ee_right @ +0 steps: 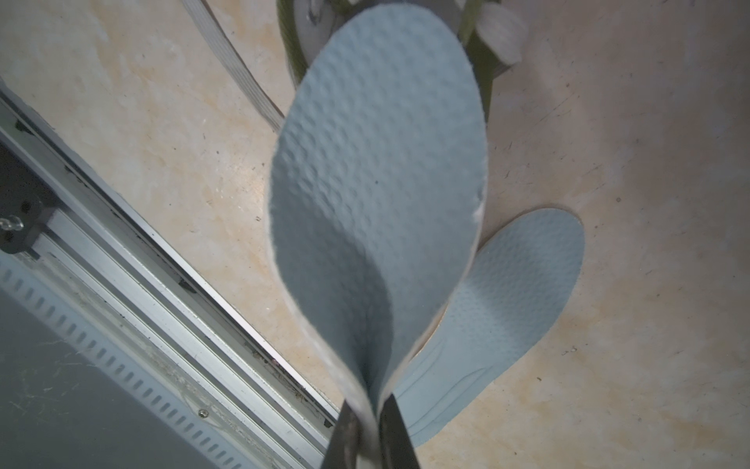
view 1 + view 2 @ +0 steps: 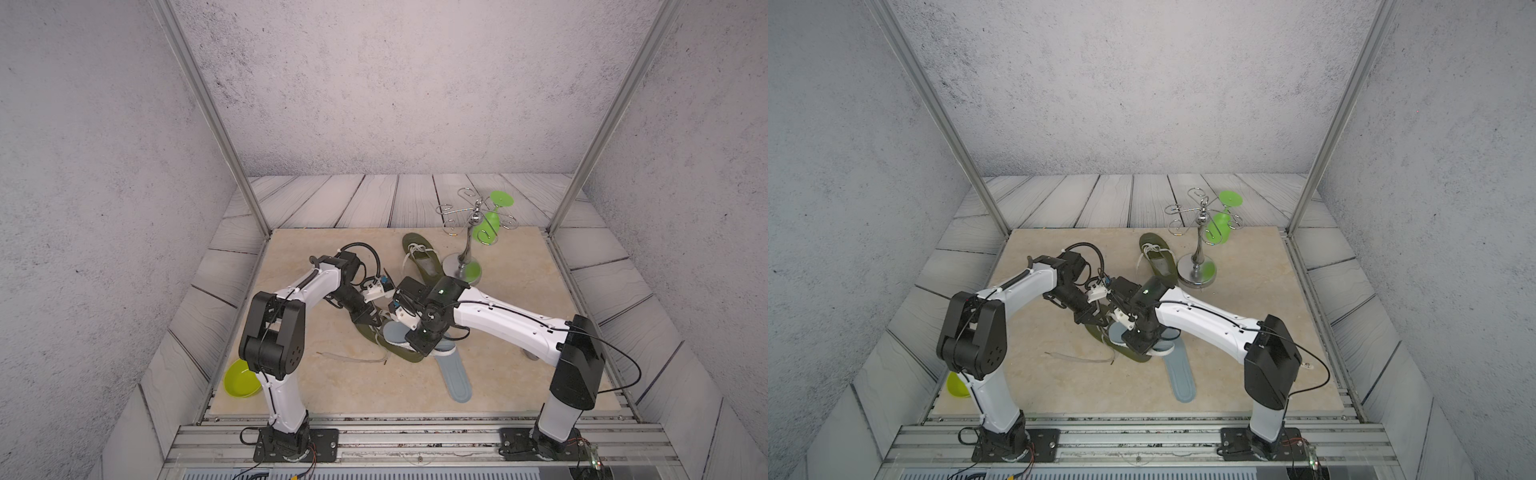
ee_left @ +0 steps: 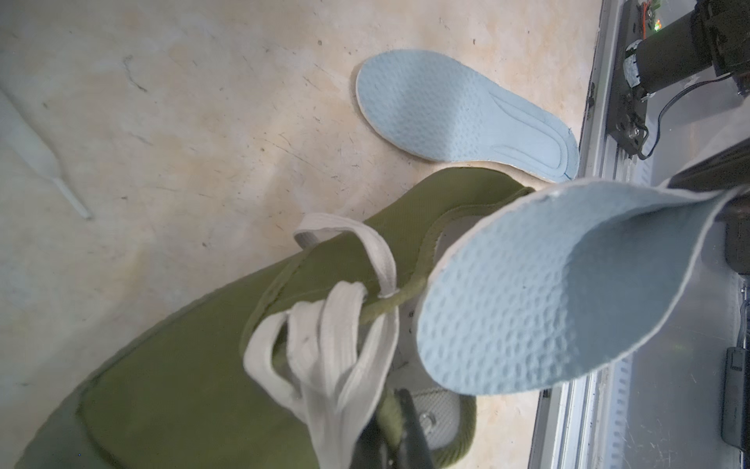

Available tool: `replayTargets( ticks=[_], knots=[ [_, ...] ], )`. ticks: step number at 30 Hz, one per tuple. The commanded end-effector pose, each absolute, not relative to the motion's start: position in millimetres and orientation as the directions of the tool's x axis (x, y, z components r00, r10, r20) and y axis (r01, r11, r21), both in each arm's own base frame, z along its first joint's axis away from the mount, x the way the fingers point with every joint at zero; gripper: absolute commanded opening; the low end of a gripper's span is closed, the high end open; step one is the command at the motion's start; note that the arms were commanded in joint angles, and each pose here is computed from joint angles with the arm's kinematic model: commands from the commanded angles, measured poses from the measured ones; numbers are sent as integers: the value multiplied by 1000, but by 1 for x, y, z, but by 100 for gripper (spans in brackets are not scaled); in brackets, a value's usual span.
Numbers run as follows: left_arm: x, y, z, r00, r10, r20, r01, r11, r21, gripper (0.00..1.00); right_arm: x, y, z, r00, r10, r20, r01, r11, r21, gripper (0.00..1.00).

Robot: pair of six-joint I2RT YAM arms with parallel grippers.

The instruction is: Insert the insole into the shoe

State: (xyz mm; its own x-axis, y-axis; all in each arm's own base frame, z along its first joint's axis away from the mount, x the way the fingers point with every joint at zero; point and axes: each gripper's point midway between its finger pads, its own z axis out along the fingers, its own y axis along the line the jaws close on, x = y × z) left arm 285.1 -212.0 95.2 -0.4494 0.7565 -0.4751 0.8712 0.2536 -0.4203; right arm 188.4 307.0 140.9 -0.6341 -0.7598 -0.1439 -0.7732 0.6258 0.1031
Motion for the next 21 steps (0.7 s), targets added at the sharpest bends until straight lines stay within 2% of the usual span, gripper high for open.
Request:
replayTargets(
  ticks=[1, 9, 21],
  knots=[
    [287, -221, 117, -441, 725, -529, 877, 223, -425, 0, 179, 306, 132, -645, -758, -91, -762, 632, 141, 9],
    [289, -222, 116, -475, 719, -507, 858, 251, -448, 0, 164, 306, 133, -670, -735, -100, -737, 643, 208, 9],
    [283, -221, 111, -458, 738, -496, 866, 246, -435, 0, 198, 314, 129, -736, -668, -110, -677, 722, 144, 9]
  ],
)
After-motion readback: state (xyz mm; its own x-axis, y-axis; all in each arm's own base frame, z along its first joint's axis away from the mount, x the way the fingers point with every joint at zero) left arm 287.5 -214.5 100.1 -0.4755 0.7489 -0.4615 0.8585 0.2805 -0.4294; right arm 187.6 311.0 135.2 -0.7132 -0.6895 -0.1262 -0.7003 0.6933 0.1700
